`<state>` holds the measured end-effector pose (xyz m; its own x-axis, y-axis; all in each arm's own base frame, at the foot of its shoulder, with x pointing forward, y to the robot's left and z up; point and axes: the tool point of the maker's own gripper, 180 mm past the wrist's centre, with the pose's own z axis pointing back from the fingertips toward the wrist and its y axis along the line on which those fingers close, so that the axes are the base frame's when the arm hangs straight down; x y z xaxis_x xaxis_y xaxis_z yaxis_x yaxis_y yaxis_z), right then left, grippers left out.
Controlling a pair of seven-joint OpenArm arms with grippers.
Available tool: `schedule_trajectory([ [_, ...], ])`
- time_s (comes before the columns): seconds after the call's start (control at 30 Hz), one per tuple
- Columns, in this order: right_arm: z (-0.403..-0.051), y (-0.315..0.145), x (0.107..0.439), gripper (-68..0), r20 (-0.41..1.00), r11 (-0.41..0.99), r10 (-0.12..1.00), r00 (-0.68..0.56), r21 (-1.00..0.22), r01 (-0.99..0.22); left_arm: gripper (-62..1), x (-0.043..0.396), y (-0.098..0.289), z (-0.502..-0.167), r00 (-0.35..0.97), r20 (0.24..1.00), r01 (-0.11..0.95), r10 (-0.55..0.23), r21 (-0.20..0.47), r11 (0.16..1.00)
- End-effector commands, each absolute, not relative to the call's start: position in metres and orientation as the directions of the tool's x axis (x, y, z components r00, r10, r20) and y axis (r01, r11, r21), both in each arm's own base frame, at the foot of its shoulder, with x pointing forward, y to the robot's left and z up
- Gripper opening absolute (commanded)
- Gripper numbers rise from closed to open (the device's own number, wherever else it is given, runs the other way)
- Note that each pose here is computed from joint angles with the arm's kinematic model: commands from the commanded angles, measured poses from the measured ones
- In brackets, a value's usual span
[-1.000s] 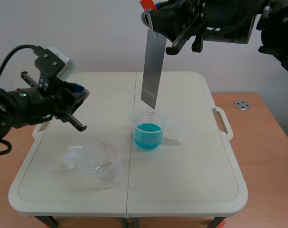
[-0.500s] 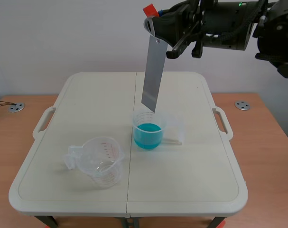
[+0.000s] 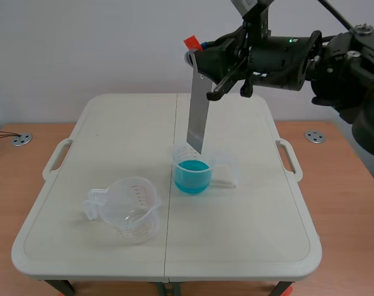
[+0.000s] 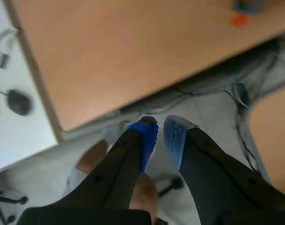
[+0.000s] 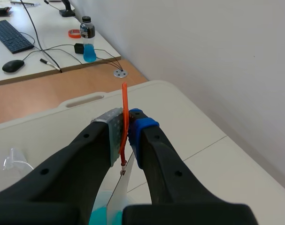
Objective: Hold the metal plate by the orange handle, dip it into the blue solution, take it out and point at it, then put the plate back in the beaker on the left.
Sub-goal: 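Point at the plate with the left hand, then lower the plate into the blue solution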
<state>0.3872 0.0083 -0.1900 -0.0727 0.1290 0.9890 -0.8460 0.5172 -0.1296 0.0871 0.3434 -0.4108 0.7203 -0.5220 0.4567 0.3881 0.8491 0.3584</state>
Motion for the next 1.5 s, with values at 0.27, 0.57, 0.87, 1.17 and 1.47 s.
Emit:
schedule_trajectory([
  [0.27, -0.183, 0.017, 0.394, -66.2, 0.993, 0.521, 0.077, -0.090, -0.117, -0.845, -51.5, 0.006, 0.251, -0.450, 0.780, 0.438, 0.461, -0.447, 0.081, 0.884],
  [0.57, -0.208, 0.024, 0.393, -66.2, 0.996, 0.516, 0.084, -0.040, -0.078, -0.853, -51.5, -0.064, 0.177, -0.467, 0.841, 0.344, 0.483, -0.417, -0.132, 0.866],
  [0.87, -0.235, 0.026, 0.387, -66.2, 0.994, 0.496, 0.105, -0.013, -0.064, -0.866, -51.5, -0.084, 0.157, -0.468, 0.849, 0.312, 0.496, -0.427, -0.191, 0.847],
  [1.17, -0.257, 0.035, 0.382, -66.2, 0.991, 0.475, 0.134, 0.005, -0.060, -0.878, -51.5, -0.084, 0.157, -0.468, 0.849, 0.312, 0.496, -0.427, -0.191, 0.847],
  [1.47, -0.282, 0.028, 0.382, -66.2, 0.986, 0.487, 0.157, 0.052, -0.032, -0.873, -51.5, -0.084, 0.157, -0.468, 0.849, 0.312, 0.496, -0.427, -0.192, 0.847],
])
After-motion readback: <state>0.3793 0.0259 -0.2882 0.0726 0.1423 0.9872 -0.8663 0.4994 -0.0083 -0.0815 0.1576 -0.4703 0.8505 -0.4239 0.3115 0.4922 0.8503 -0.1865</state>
